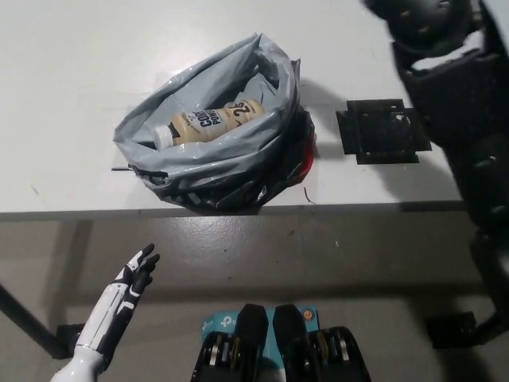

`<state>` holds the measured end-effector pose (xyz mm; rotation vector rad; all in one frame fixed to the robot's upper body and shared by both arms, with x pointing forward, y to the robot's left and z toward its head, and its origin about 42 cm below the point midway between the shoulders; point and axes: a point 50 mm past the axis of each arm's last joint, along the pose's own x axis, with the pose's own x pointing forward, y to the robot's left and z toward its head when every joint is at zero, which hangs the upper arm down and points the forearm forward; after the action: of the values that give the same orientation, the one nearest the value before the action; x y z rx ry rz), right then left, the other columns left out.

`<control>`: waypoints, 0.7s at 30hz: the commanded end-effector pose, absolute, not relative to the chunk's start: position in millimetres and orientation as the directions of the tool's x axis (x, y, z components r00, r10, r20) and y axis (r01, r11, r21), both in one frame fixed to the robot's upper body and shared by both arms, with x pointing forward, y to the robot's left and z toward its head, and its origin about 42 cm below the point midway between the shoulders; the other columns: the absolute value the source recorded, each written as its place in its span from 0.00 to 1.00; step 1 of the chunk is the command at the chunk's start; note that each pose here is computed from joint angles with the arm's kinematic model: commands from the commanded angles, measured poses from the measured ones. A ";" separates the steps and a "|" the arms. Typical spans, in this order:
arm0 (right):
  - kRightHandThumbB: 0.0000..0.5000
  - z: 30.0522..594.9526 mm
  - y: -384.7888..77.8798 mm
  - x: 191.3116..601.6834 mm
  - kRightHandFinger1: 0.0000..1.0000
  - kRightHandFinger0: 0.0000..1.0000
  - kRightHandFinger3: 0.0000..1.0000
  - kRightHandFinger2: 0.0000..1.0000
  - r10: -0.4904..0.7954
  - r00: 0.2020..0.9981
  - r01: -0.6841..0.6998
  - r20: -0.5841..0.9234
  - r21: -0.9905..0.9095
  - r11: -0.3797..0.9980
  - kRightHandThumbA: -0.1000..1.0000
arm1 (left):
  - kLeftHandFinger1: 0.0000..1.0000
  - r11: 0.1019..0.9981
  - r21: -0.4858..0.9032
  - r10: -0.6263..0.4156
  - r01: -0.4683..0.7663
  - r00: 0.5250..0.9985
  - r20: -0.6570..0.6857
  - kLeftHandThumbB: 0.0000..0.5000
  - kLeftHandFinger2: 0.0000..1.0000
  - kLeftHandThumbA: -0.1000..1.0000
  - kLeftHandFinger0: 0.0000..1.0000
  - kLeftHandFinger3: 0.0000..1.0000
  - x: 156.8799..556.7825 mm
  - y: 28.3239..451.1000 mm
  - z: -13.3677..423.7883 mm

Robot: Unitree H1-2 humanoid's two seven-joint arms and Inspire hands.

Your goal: Use the right hand to pick up a bottle of protein shake and place it into a plastic bag on the left side

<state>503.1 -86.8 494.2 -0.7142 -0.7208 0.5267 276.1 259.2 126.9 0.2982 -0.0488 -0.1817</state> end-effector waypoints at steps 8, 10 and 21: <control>0.71 513.2 -279.0 264.8 1.00 1.00 1.00 1.00 0.362 0.271 0.106 0.892 -0.401 0.910 1.00 | 1.00 0.934 0.317 -0.206 0.165 0.973 0.100 0.37 1.00 1.00 1.00 1.00 276.2 272.0 149.5; 0.68 488.8 -281.4 243.1 1.00 1.00 1.00 1.00 0.352 0.256 0.142 0.901 -0.395 0.908 1.00 | 1.00 0.934 0.317 -0.208 0.166 0.973 0.101 0.37 1.00 1.00 1.00 1.00 276.5 271.4 148.3; 0.65 328.2 -231.8 196.6 1.00 1.00 1.00 1.00 0.249 0.516 -0.068 0.820 -0.251 0.966 0.98 | 1.00 0.942 0.284 -0.217 0.179 0.970 0.111 0.30 1.00 1.00 1.00 1.00 289.0 260.8 146.6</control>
<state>360.4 -239.5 331.2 -0.4657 -0.6311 0.2955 275.8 259.7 123.8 0.2954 -0.0325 -0.1815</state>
